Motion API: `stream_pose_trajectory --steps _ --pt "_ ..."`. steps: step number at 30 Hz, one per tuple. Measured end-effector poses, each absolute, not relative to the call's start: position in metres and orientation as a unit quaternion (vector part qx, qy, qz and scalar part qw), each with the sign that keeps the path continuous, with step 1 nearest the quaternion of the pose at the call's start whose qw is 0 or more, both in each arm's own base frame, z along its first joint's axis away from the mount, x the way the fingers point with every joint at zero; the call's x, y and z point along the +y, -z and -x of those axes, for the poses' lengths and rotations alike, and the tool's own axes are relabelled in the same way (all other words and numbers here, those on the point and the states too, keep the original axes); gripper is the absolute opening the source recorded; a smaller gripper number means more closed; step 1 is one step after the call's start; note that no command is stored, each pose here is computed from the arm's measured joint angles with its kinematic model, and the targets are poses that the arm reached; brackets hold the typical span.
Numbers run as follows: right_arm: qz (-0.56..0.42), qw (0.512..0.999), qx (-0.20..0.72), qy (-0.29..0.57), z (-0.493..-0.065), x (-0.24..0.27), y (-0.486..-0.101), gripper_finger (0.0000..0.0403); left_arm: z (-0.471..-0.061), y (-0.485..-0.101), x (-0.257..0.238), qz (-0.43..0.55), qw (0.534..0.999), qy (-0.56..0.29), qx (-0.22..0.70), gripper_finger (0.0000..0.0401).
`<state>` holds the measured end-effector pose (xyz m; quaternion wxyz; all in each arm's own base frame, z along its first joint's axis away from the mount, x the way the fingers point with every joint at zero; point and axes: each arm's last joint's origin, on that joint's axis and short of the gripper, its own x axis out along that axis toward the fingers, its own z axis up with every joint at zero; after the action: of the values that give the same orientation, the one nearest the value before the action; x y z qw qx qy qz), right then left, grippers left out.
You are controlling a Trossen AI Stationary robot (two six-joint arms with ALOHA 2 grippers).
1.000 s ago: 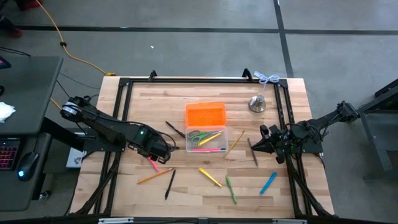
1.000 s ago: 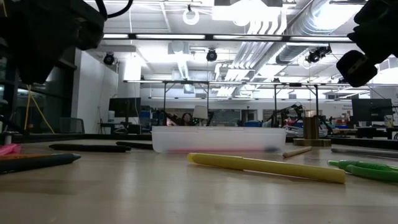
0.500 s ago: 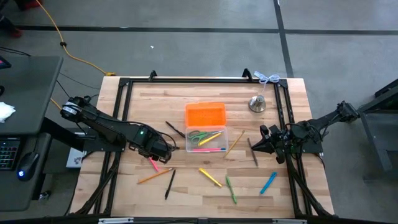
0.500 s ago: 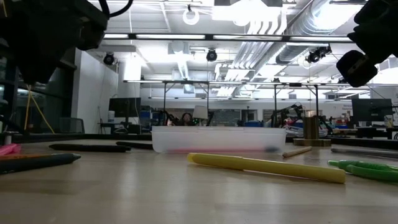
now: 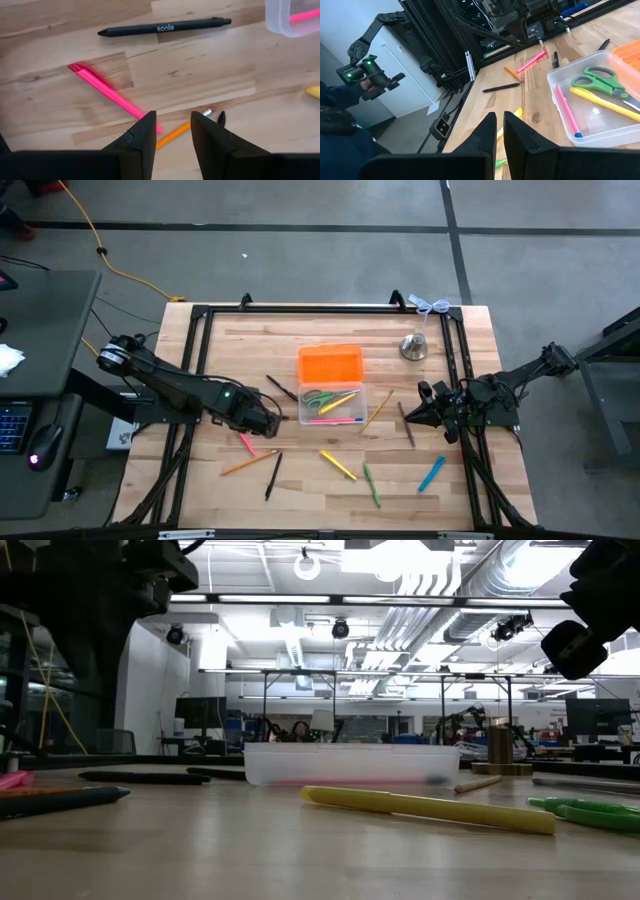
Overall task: Pick & place school supplies into a supply box
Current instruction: Put the pink pen into the container
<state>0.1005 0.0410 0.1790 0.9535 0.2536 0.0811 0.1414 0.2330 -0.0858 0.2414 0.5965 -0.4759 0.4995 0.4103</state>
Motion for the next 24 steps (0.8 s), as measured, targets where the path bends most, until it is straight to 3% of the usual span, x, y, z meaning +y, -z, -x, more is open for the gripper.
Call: stream_pose_trajectory --steps 12,24 --pt "-0.259 0.949 0.086 -0.161 -0.100 0.042 -0.179 0.0012 -0.201 -0.224 -0.072 0.547 0.629 -0.355 0.424 0.0152" --pt "-0.264 0.947 0.088 -0.159 -0.100 0.042 -0.179 0.0012 -0.191 -0.218 -0.071 0.549 0.577 -0.386 0.465 0.0152"
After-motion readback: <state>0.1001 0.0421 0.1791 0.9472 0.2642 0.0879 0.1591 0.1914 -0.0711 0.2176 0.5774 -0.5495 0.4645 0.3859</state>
